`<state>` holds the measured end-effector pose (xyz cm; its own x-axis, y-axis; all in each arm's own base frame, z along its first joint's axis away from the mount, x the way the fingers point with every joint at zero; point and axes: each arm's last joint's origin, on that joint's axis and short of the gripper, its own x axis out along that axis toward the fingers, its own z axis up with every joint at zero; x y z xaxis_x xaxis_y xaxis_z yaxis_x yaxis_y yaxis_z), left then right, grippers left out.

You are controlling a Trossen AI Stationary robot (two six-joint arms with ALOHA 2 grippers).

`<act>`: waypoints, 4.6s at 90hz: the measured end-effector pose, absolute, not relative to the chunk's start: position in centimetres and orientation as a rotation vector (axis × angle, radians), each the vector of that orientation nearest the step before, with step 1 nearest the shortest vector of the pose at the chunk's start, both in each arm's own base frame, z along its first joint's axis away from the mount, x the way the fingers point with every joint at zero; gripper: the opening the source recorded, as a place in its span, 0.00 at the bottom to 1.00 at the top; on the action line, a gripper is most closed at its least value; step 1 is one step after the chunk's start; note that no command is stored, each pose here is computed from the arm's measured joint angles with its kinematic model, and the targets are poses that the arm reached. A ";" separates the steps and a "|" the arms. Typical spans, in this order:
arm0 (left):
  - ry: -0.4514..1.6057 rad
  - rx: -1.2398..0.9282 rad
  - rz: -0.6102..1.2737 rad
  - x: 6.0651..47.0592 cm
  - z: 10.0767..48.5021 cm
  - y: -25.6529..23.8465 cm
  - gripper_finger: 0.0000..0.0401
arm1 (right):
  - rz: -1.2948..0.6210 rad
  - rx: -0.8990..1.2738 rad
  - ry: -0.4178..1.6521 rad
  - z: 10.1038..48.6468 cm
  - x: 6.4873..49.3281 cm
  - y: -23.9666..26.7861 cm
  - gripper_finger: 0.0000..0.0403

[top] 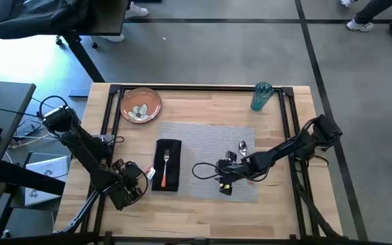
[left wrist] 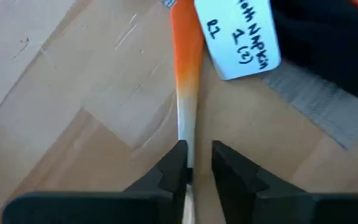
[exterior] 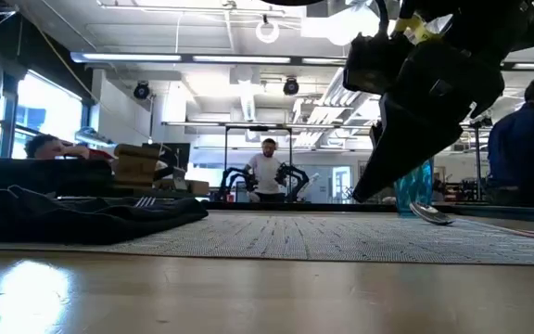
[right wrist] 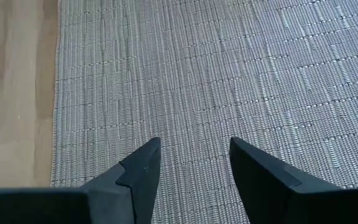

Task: Set table place
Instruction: Put the orange table knife on the gray table mat beside the orange spoon

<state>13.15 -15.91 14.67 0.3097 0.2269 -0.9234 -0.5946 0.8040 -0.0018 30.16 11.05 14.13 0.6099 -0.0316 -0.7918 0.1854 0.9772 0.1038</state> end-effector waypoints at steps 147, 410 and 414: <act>1.212 -0.418 0.478 11.8 15.1 -16.8 0.46 | -0.126 0.183 0.906 14.2 30.2 11.1 0.43; 1.094 -0.214 0.662 13.0 14.7 -18.5 0.00 | -0.136 0.151 0.883 14.2 30.3 11.0 0.43; 1.076 -0.244 0.652 13.0 15.3 -18.4 0.00 | -0.137 0.153 0.883 14.2 30.3 11.0 0.43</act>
<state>12.96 -18.37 15.29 0.3109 0.3739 -0.8738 -0.6020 0.7889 0.1233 30.28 11.01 14.24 0.6273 -0.0560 -0.7768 0.1821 0.9803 0.0764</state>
